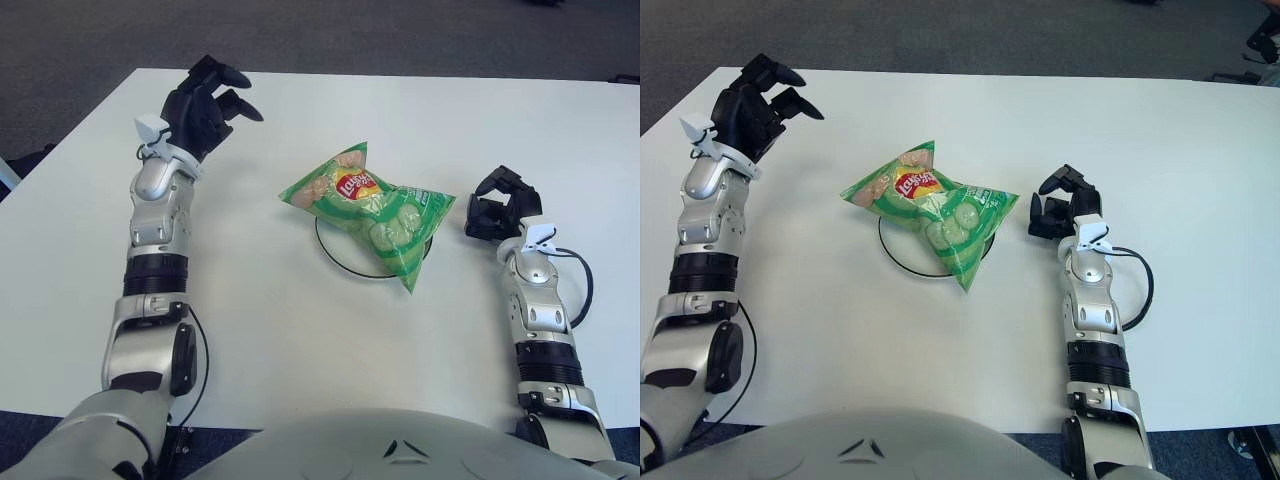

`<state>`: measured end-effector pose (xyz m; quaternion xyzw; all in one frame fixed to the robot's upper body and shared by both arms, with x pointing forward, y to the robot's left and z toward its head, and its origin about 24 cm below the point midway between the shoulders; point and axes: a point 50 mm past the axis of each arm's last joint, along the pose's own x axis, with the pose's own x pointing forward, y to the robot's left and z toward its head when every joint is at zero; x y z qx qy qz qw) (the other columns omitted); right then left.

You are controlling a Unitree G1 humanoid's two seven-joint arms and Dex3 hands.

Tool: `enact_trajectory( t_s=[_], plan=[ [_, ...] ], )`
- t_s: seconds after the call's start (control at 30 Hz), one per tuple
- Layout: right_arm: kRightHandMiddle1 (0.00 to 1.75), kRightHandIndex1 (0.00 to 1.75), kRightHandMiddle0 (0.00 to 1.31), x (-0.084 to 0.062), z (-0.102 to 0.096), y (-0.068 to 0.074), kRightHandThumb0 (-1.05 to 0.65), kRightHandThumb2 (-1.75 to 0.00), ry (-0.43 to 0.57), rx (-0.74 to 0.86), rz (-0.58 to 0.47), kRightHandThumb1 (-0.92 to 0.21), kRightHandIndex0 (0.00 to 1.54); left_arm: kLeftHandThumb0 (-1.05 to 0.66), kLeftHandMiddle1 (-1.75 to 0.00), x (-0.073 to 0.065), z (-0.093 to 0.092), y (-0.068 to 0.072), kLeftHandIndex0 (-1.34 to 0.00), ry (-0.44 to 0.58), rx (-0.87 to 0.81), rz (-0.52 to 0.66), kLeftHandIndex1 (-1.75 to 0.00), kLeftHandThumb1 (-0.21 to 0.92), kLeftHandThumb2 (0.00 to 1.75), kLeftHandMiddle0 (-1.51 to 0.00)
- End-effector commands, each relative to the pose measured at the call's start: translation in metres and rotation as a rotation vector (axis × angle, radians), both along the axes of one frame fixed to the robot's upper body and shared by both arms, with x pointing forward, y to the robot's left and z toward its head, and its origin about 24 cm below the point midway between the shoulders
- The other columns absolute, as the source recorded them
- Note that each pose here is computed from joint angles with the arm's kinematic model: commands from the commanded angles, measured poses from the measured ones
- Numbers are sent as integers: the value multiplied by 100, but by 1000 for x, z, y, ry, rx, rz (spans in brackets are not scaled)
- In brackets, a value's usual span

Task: Put the snack into the plate.

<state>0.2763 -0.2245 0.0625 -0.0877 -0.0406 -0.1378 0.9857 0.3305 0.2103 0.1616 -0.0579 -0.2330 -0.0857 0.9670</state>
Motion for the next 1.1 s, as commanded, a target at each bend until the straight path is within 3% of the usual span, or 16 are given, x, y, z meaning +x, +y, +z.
enact_trajectory(
  t_s=[0.0,0.2,0.43,0.83,1.07],
  plan=[
    [175,175,72,-21,-41,4,-54,-147,142,51,-19,-19,132,-89,-175,-5,-12,1,-112,39,-106,40,-175,92,104,-127],
    [175,175,72,-22,-41,4,-54,-147,140,58,-17,-19,132,-76,-175,-13,-22,-2,-119,66,-116,77,-175,91,97,-136],
    [175,175,72,-24,-39,7,-53,-147,120,60,-6,-19,134,-61,-175,-25,-40,0,-117,125,-65,143,-175,72,116,-137],
    [175,175,76,-24,-39,7,-56,-154,107,74,-22,-14,137,-54,-175,-54,-80,-9,-111,301,-89,208,-175,63,127,-135],
    [175,175,82,-25,-40,6,-59,-161,93,54,-9,-8,139,-54,-175,-57,-95,-9,-112,366,-68,251,-175,61,128,-136]
  ],
)
